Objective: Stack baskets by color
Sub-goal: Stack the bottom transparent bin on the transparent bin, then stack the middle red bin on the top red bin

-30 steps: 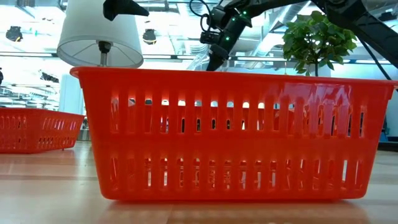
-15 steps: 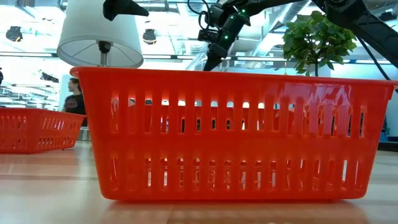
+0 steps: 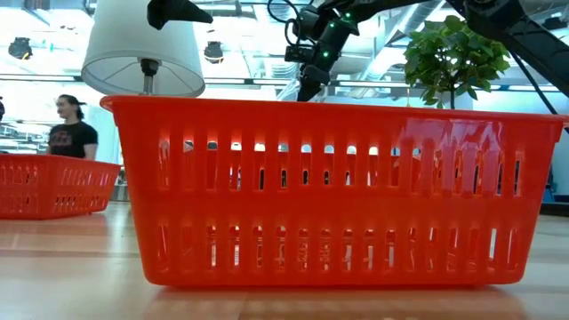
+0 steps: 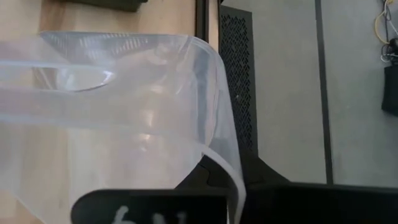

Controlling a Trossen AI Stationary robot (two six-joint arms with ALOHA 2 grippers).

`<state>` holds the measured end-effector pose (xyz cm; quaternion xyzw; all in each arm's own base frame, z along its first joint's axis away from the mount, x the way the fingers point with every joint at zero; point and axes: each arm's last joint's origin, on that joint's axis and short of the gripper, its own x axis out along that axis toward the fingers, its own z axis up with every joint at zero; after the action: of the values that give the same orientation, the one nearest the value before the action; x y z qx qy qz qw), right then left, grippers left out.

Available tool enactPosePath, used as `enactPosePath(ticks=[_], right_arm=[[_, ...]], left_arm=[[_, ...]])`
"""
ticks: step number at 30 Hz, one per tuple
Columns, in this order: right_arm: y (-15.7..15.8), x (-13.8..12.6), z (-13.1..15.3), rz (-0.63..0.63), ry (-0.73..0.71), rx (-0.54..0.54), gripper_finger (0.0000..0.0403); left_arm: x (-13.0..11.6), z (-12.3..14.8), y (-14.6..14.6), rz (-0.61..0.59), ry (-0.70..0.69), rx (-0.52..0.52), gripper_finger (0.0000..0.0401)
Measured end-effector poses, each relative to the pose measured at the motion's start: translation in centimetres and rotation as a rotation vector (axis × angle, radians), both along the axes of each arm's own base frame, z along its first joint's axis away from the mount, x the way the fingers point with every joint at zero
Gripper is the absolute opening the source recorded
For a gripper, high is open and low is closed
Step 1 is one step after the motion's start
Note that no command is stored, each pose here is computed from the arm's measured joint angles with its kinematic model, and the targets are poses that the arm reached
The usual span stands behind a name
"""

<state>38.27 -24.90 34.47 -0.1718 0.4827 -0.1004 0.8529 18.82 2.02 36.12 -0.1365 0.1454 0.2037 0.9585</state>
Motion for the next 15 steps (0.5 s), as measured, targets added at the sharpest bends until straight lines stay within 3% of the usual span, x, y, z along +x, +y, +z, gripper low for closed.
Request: enactPosePath(ticks=[15], right_arm=[[0.07, -0.24, -0.13, 0.014, 0.028, 0.009, 0.0134]], left_arm=[[0.0, 0.02, -0.02, 0.001, -0.007, -0.018, 0.0283]])
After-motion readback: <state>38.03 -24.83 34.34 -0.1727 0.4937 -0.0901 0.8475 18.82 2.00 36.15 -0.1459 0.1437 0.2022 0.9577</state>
